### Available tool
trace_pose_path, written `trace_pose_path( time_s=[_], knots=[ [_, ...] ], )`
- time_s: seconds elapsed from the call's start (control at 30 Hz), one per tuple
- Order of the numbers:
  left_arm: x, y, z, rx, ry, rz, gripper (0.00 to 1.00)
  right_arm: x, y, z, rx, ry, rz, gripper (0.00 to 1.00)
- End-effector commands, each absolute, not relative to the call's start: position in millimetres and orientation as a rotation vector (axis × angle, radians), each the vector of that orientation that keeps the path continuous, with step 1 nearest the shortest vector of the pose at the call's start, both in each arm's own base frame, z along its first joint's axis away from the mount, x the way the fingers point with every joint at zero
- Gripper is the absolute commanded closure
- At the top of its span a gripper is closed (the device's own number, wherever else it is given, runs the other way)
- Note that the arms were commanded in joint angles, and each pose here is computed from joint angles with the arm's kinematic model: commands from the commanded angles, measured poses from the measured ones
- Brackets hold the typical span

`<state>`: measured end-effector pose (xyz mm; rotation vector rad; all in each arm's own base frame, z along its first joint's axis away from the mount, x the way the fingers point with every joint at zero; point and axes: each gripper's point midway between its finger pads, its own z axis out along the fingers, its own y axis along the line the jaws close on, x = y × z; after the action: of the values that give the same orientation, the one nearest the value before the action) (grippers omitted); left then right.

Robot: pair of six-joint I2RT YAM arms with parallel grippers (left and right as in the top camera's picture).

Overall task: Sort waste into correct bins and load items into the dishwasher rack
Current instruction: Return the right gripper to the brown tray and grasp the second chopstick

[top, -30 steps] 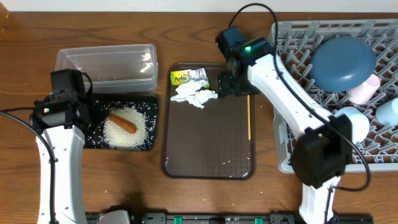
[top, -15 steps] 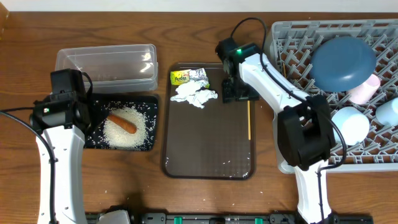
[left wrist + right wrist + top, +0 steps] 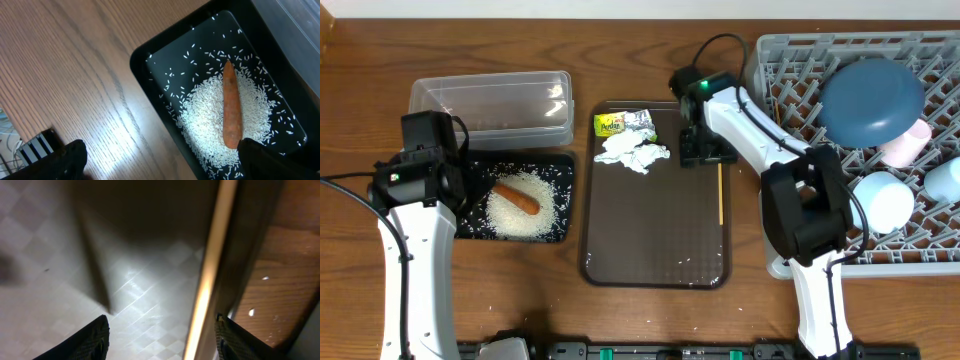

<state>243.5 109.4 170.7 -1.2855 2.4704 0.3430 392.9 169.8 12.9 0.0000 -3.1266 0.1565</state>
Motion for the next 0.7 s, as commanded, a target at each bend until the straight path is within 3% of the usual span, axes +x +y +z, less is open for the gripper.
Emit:
trace_pose_path(
  time_s=[0.0, 0.43, 0.47, 0.53, 0.6, 0.63, 0.67],
  knots=[
    [243.4, 113.1, 174.5, -1.296, 2.454, 0.362, 0.02, 393.1, 159.6, 7.4, -0.027, -3.115, 0.188, 0.35],
    [243.3, 113.1, 174.4, -1.296, 2.454, 0.362, 0.02, 379.7, 171.3, -19.9, 0.003, -3.083, 0.055, 0.39],
    [243.3, 113.1, 174.4, -1.296, 2.454, 0.362, 0.02, 378.3, 171.9, -22.3, 0.004, -3.08, 0.047, 0.42],
    [243.4, 113.1, 174.5, -1.296, 2.454, 0.362, 0.02, 375.2, 173.3, -26.4, 0.002, -3.072, 0.029, 0.6],
    [243.3, 113.1, 174.4, -1.296, 2.454, 0.362, 0.02, 374.2, 176.2, -26.8, 0.003, -3.067, 0.005, 0.91],
    [243.3, 113.1, 174.4, -1.296, 2.454, 0.362, 0.02, 374.7, 177.1, -26.5, 0.003, -3.068, -0.001, 0.99],
    [243.3, 113.1, 174.4, -1.296, 2.454, 0.362, 0.02, 375.9, 178.2, -24.6, 0.003, -3.073, -0.009, 0.99]
  ],
)
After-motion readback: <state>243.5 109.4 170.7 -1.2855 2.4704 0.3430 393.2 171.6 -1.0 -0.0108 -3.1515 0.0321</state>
